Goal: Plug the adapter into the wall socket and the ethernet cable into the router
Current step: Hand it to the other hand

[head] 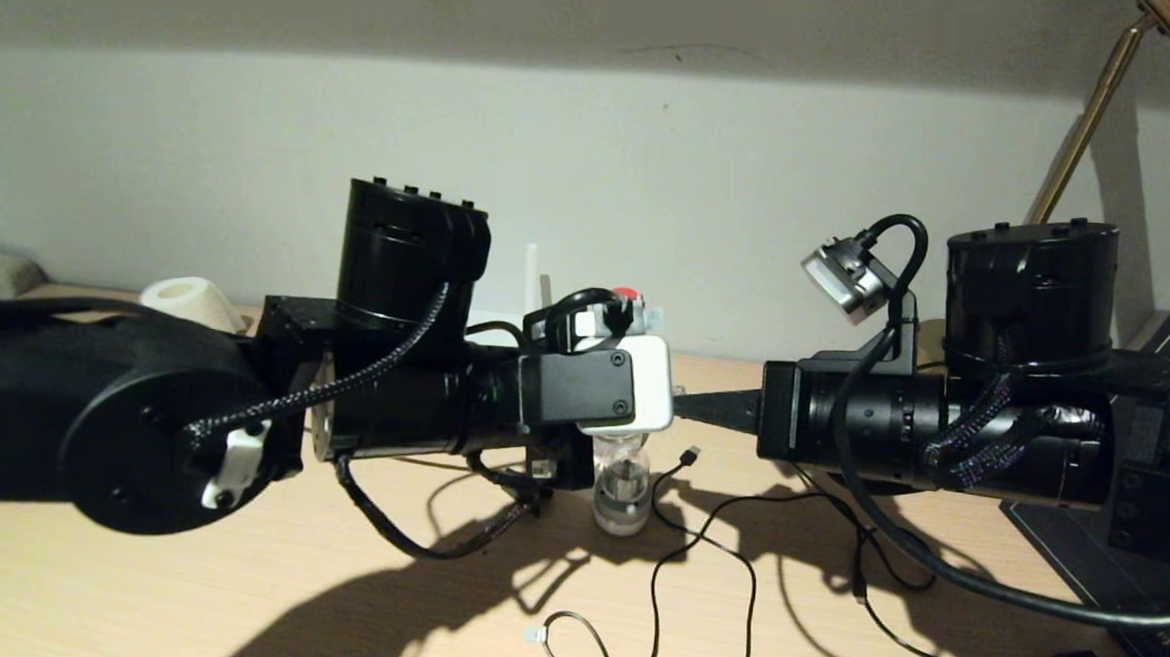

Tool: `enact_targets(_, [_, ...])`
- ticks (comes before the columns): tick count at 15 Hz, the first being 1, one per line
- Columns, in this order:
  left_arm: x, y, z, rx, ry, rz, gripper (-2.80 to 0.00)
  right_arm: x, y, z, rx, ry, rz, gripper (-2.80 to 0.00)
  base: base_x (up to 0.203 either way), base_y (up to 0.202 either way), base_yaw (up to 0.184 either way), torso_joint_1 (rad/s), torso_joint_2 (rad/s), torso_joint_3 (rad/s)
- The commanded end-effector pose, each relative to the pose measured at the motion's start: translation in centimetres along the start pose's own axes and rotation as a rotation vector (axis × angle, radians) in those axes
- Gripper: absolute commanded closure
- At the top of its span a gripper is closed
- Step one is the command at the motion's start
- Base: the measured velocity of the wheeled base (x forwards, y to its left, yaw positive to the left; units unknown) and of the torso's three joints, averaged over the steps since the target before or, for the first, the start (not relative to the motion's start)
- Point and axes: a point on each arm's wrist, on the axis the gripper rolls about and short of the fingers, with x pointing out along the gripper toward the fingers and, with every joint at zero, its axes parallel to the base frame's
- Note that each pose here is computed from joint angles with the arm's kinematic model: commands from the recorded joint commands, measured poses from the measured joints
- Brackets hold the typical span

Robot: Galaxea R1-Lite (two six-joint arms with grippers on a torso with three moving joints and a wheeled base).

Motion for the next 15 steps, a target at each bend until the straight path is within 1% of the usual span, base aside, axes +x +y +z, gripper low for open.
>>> enact_targets(1, [0.0,0.0,0.0,0.007,-0.002,-0.002,-0.55,-0.1,0.1,0.0,0.0,-0.004,0.006,0.0,0.0,0.0,0.0,0.0,0.0,0.0])
enact_targets(2, [0.0,-0.1,0.0,0.008,-0.007,-0.006,-2.8,-0.2,0.1,0.1,0.0,-0.005,0.007,0.0,0.0,0.0,0.0,0.0,0.0,0.0])
enact_targets(4, [0.0,0.0,0.1,0.007,-0.014,-0.006,-2.8,-0.4,0.3,0.2,0.004,-0.013,0.009,0.0,0.0,0.0,0.0,0.0,0.0,0.0])
enact_targets(7, [-0.6,0.5,0.3,0.013,-0.02,0.015,-2.8,-0.5,0.3,0.1,0.064,-0.011,0.009,0.0,0.0,0.0,0.0,0.0,0.0,0.0])
enact_targets(11, [-1.5,1.0,0.0,0.01,-0.008,0.04,-2.8,-0.8,0.4,0.0,0.069,-0.014,0.01,0.0,0.0,0.0,0.0,0.0,0.0,0.0])
enact_targets(13, [-1.9,1.1,-0.8,-0.001,0.014,0.044,-2.8,-0.8,0.2,-0.1,0.073,-0.008,0.003,0.0,0.0,0.0,0.0,0.0,0.0,0.0])
enact_targets(14, [-2.5,0.7,-1.6,-0.016,0.04,0.035,-2.8,-0.9,0.1,-0.5,0.075,0.0,-0.002,0.0,0.0,0.0,0.0,0.0,0.0,0.0])
enact_targets(15, [-3.1,0.0,-2.9,-0.042,0.08,0.015,-2.8,-1.3,0.1,-0.7,0.076,0.002,-0.005,0.0,0.0,0.0,0.0,0.0,0.0,0.0])
